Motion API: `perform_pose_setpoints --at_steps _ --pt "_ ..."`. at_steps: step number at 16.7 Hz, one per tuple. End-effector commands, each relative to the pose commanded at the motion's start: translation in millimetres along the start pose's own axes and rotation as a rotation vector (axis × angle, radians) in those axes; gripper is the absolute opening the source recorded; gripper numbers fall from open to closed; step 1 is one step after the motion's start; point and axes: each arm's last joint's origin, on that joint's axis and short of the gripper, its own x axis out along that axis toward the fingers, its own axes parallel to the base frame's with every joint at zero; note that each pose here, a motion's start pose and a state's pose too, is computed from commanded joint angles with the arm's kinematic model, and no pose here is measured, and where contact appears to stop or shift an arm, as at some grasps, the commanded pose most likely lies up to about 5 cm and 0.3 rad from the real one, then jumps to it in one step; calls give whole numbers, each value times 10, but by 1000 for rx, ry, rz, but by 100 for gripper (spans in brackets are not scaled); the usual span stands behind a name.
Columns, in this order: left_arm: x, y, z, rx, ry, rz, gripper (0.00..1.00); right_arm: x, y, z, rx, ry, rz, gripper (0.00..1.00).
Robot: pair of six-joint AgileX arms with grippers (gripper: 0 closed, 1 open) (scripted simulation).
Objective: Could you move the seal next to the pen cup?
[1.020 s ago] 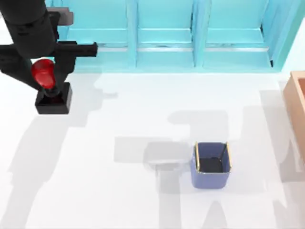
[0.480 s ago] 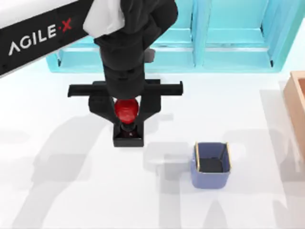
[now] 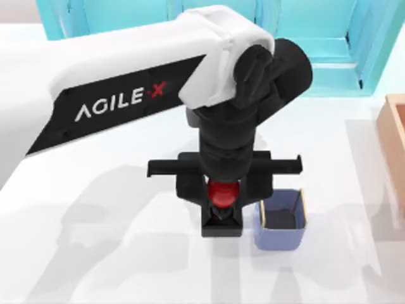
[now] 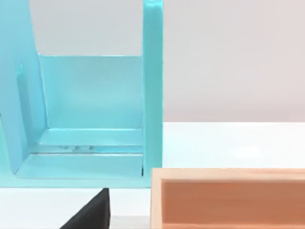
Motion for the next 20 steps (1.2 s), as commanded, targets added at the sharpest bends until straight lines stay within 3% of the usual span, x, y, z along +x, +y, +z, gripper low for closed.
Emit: perform_pose_setpoints --at_steps 12,20 --pt "150 1 0 0 0 0 0 0 0 0 0 0 0 100" --pt "150 1 0 0 0 0 60 0 0 0 0 0 0 100"
